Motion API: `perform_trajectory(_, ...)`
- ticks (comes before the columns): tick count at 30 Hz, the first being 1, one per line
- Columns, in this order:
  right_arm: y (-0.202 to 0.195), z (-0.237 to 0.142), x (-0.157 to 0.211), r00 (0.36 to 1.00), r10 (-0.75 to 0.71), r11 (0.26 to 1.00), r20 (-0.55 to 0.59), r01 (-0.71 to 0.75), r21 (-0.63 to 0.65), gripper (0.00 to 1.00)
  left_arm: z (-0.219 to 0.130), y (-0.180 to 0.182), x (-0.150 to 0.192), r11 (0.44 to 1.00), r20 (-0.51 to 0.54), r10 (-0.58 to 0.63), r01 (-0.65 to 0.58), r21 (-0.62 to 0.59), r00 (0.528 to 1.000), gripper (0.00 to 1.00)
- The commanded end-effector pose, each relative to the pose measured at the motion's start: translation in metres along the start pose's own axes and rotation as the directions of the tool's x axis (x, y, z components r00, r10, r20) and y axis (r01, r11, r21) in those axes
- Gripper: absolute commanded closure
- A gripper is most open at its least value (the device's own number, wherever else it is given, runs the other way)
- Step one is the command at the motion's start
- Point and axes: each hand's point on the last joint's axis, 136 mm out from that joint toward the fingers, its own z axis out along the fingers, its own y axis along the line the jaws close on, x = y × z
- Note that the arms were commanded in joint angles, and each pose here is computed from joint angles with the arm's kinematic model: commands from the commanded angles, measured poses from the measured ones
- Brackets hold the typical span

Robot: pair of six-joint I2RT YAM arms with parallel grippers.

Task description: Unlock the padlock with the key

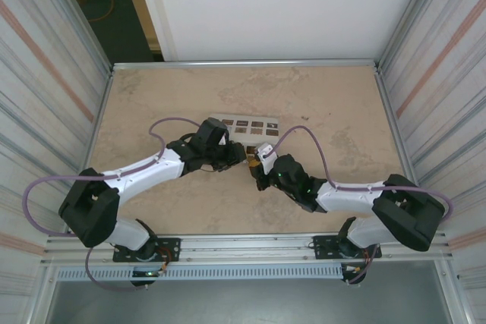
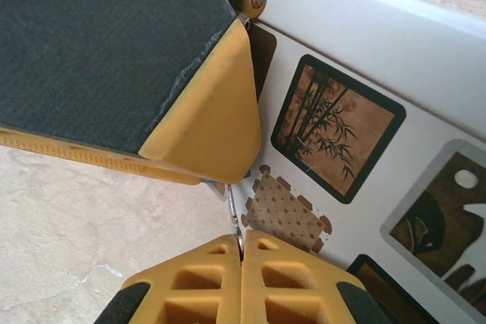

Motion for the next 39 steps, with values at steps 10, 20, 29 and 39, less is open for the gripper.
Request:
perform_trajectory(10, 0.002, 0.005, -0.056, 0.98, 0.033, 0.995, 0.197, -0.014, -0.097, 1.0, -0.032, -0.073, 0.002, 0.968, -0.017, 0.075, -0.069, 0.24, 0.997, 0.78)
perform_trajectory(20, -0.008, 0.006, -0.061, 0.979, 0.038, 0.991, 0.199, -0.012, -0.134, 1.0, -0.031, -0.071, 0.004, 0.969, -0.03, 0.082, -0.072, 0.234, 0.996, 0.78)
perform_trajectory(29, -0.003, 0.006, -0.074, 0.979, 0.063, 0.979, 0.195, -0.023, -0.205, 1.0, -0.02, -0.058, 0.007, 0.979, -0.05, 0.083, -0.072, 0.19, 0.995, 0.78)
perform_trajectory(39, 0.0, 0.011, -0.076, 0.984, 0.082, 0.972, 0.156, -0.044, -0.233, 1.0, -0.004, -0.042, 0.007, 0.987, -0.051, 0.076, -0.068, 0.149, 0.996, 0.78)
